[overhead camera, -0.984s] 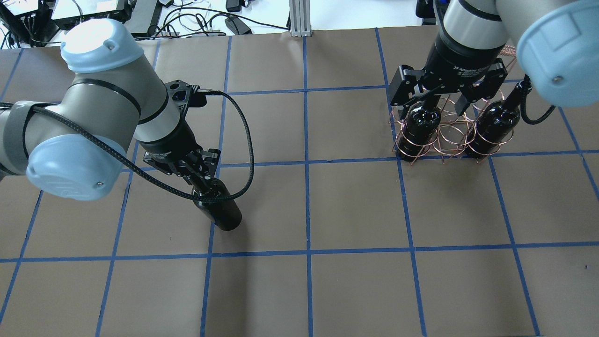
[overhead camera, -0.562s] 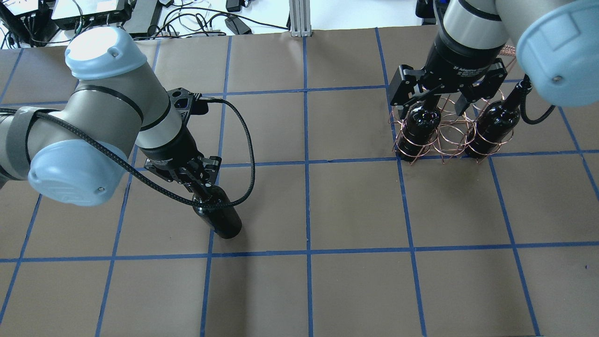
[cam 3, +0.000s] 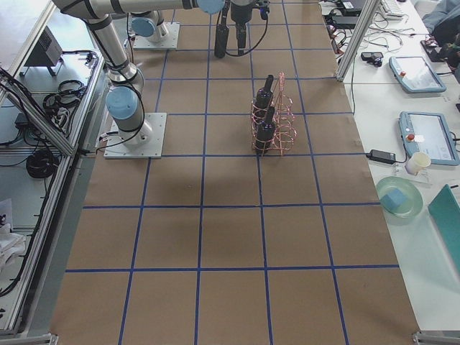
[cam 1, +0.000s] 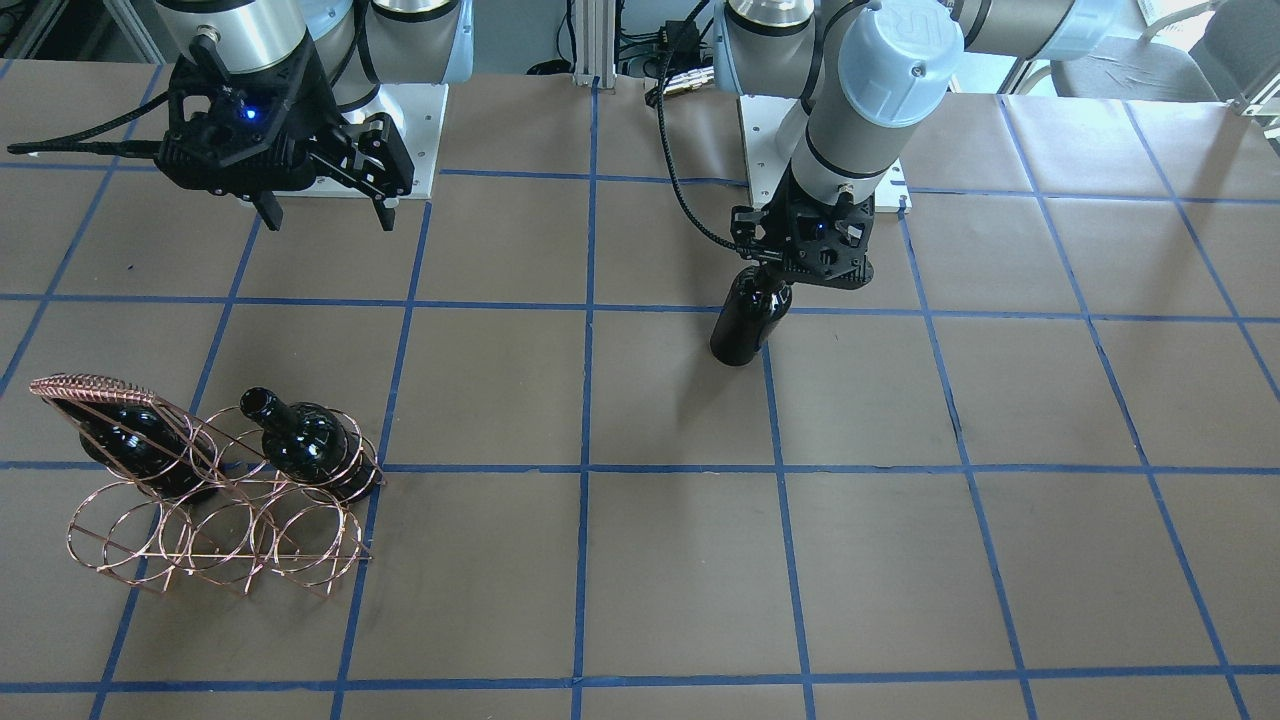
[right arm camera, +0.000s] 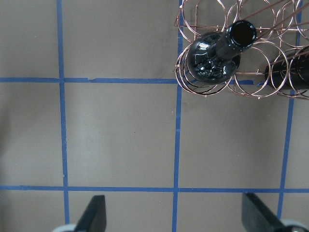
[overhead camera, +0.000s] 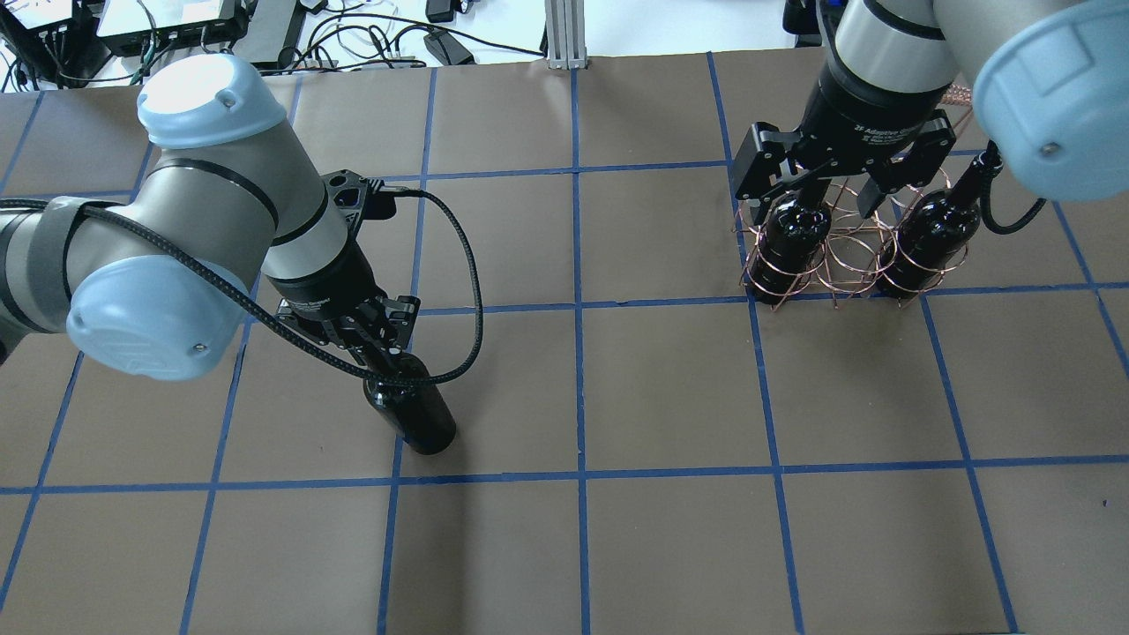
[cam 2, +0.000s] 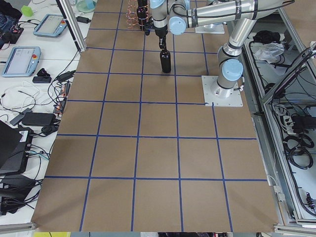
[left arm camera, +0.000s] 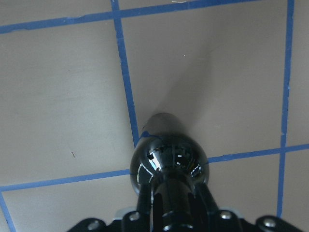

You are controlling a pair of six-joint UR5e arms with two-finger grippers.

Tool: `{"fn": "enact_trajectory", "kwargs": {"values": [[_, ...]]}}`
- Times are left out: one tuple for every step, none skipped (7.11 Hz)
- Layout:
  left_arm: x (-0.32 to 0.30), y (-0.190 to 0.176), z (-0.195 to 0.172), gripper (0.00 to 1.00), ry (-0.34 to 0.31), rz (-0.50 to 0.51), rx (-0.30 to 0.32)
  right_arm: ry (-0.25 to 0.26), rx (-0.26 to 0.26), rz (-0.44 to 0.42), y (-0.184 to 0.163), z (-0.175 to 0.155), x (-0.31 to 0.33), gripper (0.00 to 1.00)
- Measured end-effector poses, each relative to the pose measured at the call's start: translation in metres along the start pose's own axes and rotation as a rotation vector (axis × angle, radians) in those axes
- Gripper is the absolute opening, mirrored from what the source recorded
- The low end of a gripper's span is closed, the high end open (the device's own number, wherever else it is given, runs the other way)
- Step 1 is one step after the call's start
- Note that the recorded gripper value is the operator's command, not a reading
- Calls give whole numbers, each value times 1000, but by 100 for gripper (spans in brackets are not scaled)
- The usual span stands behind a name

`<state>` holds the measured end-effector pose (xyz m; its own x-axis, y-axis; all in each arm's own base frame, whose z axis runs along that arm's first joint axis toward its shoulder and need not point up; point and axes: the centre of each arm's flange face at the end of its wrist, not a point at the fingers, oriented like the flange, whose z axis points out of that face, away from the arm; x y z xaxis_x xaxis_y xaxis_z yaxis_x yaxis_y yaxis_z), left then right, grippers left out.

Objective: Place wine into wine basket
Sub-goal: 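Stand the bottle upright on the table and open the left gripper, then raise the left gripper away while the right gripper releases the basket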

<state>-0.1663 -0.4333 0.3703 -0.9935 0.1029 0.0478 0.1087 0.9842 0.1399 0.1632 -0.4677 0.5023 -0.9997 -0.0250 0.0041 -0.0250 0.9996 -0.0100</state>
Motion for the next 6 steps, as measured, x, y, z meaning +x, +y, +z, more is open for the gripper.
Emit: {"fn": "enact_trajectory", "kwargs": {"values": [[0, 0, -8, 100, 0, -15, 2, 0, 0, 0, 0, 0, 0, 100], [1, 1, -26, 100, 0, -44, -4, 0, 0, 0, 0, 0, 0, 100], [0, 0, -54, 100, 0, -78, -7, 0, 0, 0, 0, 0, 0, 100], [-8, -3, -84, 100, -5, -109, -1, -1, 0, -1, 0, 0, -1, 100], [-28, -10, -104, 100, -9, -154, 13, -2, -1, -4, 1, 1, -1, 100], [-66, -20, -119, 100, -5, -227, 46, -3, -2, -8, 1, 2, -2, 100]]}}
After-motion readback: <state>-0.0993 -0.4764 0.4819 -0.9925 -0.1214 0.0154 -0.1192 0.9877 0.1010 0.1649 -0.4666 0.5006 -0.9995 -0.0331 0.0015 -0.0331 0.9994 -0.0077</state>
